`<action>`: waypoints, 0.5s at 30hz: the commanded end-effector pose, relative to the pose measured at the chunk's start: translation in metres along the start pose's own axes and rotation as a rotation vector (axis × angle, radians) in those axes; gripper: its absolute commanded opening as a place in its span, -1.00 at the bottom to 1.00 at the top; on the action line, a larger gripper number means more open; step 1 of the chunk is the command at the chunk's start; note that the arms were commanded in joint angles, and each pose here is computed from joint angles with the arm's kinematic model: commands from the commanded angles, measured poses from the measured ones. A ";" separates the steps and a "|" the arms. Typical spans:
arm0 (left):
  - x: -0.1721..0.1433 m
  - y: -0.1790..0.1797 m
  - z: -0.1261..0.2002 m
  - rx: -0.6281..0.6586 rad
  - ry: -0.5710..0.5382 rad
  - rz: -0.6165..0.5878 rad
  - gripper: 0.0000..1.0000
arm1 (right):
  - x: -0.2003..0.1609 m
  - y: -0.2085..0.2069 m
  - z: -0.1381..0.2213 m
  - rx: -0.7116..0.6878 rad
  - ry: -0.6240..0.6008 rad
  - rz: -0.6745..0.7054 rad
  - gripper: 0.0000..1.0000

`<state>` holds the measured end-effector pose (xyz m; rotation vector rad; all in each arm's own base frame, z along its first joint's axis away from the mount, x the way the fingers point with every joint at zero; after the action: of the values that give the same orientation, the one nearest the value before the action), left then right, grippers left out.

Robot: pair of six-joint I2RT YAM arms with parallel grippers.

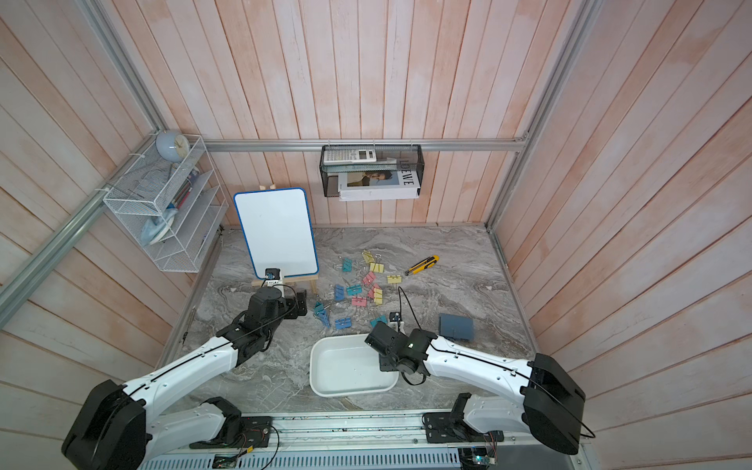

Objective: Put the binder clips in the storage box
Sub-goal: Adjust the storage box at the center of the board.

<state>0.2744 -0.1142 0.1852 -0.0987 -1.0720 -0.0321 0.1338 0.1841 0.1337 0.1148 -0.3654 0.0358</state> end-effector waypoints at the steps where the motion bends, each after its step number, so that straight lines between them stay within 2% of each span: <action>1: 0.009 0.009 0.007 0.046 -0.072 0.038 1.00 | -0.002 0.005 0.005 -0.011 -0.017 -0.034 -0.54; 5: 0.008 0.011 0.009 0.057 -0.080 0.040 1.00 | -0.005 0.011 0.006 -0.013 -0.019 -0.034 -0.53; 8: 0.009 0.011 0.009 0.060 -0.078 0.040 1.00 | 0.002 0.009 0.016 -0.051 -0.042 -0.033 -0.15; 10: 0.009 0.012 0.009 0.060 -0.079 0.043 1.00 | 0.017 0.004 0.038 -0.107 -0.118 -0.027 -0.02; 12: 0.009 0.012 0.010 0.059 -0.085 0.051 1.00 | 0.037 0.003 0.060 -0.135 -0.245 -0.044 -0.01; 14: 0.009 0.013 0.011 0.059 -0.093 0.056 1.00 | 0.055 0.018 0.070 -0.049 -0.341 0.032 -0.01; 15: 0.009 0.013 0.012 0.060 -0.096 0.056 1.00 | 0.063 0.031 0.069 0.035 -0.330 0.088 0.00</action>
<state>0.2711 -0.1055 0.1958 -0.0848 -1.1352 0.0207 0.1514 0.2026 0.2047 0.1323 -0.5878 0.0140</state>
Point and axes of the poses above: each gripper's point midway between its finger pads, its own z axis back along the fingers, its own y axis along the line the jaws close on, x = y × z, the point moved 7 cm from there along z, back along the fingers, and after that the axes turned 2 degrees about -z, right-handed, at the moved point
